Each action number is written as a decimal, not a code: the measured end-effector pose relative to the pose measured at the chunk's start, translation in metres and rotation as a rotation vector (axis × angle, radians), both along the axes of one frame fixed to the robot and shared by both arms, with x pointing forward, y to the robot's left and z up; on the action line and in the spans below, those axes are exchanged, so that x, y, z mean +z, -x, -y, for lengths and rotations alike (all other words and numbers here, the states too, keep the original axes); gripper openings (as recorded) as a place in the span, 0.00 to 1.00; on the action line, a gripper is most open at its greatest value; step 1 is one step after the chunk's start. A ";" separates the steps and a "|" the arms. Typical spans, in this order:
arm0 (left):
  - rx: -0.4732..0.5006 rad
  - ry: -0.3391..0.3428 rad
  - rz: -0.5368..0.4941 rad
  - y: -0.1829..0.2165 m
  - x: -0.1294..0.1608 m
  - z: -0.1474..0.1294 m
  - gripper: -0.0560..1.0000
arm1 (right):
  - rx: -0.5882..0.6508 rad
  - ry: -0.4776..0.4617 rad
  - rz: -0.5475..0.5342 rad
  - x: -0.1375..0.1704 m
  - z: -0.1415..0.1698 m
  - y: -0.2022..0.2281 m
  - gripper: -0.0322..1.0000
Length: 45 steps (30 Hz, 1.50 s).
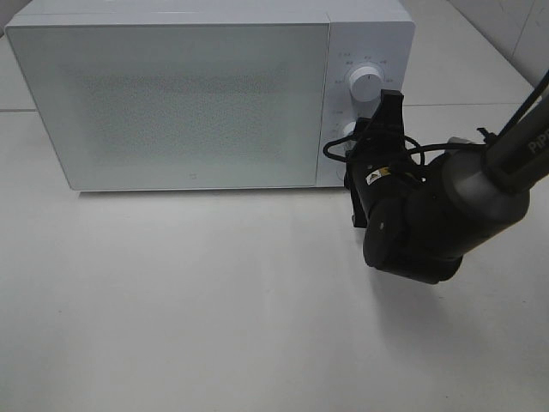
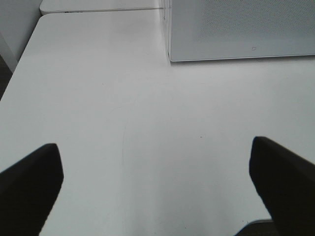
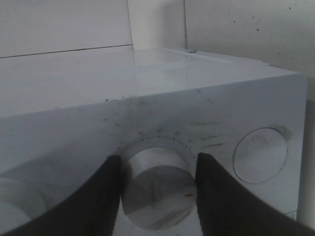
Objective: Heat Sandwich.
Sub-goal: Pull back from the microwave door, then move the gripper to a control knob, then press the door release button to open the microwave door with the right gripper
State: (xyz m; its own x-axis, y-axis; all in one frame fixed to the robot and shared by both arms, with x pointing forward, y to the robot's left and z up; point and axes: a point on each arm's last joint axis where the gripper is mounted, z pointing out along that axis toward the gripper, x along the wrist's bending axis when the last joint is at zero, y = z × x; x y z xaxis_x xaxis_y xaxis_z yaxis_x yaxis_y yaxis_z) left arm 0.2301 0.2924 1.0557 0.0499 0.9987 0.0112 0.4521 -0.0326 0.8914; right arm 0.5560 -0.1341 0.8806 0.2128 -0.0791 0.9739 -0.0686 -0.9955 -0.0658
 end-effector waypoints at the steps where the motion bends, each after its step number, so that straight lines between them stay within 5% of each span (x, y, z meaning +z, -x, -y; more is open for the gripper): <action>1: 0.000 0.000 0.000 0.000 0.000 0.000 0.98 | 0.000 0.000 0.000 0.000 0.000 0.000 0.45; 9: 0.000 0.000 0.000 0.000 0.000 0.000 0.98 | 0.001 0.000 0.000 0.000 0.000 0.000 0.47; 16: 0.000 0.000 0.000 0.000 0.000 0.000 0.98 | 0.009 0.034 -0.028 -0.005 0.001 0.002 0.73; 20: 0.000 0.000 0.000 0.000 0.000 0.000 0.98 | 0.014 0.038 -0.034 -0.006 0.001 0.003 0.77; 37: 0.000 0.000 0.000 0.000 0.000 0.000 0.98 | 0.101 0.111 -0.022 -0.002 0.013 0.025 0.77; 45: 0.000 0.000 0.000 0.000 0.000 0.000 0.98 | 0.283 0.213 -0.069 0.011 0.013 0.045 0.77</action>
State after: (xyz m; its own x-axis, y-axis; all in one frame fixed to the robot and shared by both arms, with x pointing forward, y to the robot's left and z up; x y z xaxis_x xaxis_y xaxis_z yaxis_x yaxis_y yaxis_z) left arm 0.2301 0.2924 1.0557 0.0499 0.9987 0.0112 0.4521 -0.0326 0.8914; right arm 0.5111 -0.1469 0.8911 0.2632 0.1959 0.9447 0.2148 -0.9665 0.1405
